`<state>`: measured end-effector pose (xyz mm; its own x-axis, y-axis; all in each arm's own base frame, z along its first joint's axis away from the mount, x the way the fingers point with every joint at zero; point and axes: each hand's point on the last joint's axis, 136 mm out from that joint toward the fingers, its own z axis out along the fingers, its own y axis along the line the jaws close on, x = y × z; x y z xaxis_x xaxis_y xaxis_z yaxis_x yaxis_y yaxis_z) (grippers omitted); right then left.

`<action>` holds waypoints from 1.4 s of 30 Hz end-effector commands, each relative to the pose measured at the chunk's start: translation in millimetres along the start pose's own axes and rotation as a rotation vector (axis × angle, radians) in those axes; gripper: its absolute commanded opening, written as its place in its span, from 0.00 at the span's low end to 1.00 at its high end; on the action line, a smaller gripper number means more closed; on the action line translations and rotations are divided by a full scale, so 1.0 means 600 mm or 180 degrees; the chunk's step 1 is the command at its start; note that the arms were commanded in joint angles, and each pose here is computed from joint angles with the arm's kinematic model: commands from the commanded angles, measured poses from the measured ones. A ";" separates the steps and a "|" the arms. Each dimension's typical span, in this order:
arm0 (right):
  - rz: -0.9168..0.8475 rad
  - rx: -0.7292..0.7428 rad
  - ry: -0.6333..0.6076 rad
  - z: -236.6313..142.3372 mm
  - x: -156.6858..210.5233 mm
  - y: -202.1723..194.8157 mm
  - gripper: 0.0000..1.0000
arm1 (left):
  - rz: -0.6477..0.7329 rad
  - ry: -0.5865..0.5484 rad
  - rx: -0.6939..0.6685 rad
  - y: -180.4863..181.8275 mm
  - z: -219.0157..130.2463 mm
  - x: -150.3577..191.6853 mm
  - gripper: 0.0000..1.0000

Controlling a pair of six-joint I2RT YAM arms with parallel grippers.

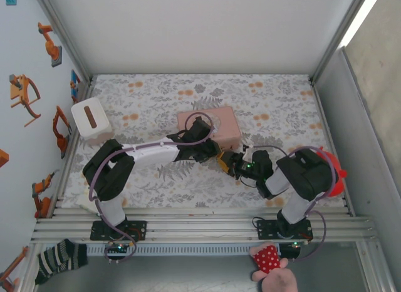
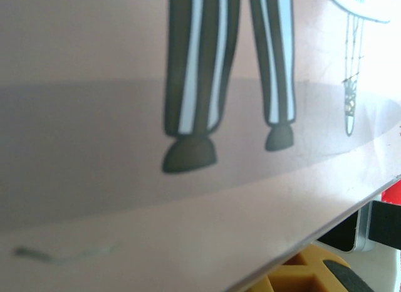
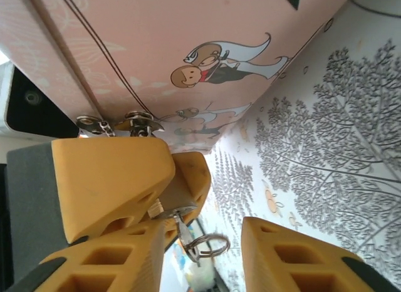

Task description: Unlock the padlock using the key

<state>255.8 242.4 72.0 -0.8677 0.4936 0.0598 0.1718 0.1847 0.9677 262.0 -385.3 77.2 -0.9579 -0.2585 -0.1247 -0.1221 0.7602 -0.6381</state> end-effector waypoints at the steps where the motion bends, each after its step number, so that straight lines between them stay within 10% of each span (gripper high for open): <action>1: -0.0319 -0.0131 -0.0266 -0.007 -0.025 0.030 0.43 | 0.0137 0.0105 0.0490 -0.081 -0.039 0.014 0.06; 8: -0.1049 0.0547 -0.0255 -0.037 -0.011 0.028 0.48 | 0.0155 0.0094 0.0480 -0.083 -0.041 0.012 0.06; 18: -0.3665 0.1807 0.0071 -0.082 0.027 0.056 0.45 | 0.0161 0.0106 0.0469 -0.077 -0.040 0.013 0.06; 27: -0.5891 0.1843 0.0399 -0.066 0.084 0.126 0.44 | 0.0187 0.0120 0.0498 -0.073 -0.036 0.009 0.06; 42: -0.9036 0.2269 0.0844 -0.084 0.067 0.046 0.50 | 0.0148 0.0257 0.0577 -0.086 -0.030 0.003 0.06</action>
<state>186.4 218.8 93.5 0.4119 -0.8779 -0.2442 -0.6077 -0.0650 -0.7915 251.5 -387.0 76.4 -0.9762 -0.2081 -0.0617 -0.1192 0.7513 -0.6491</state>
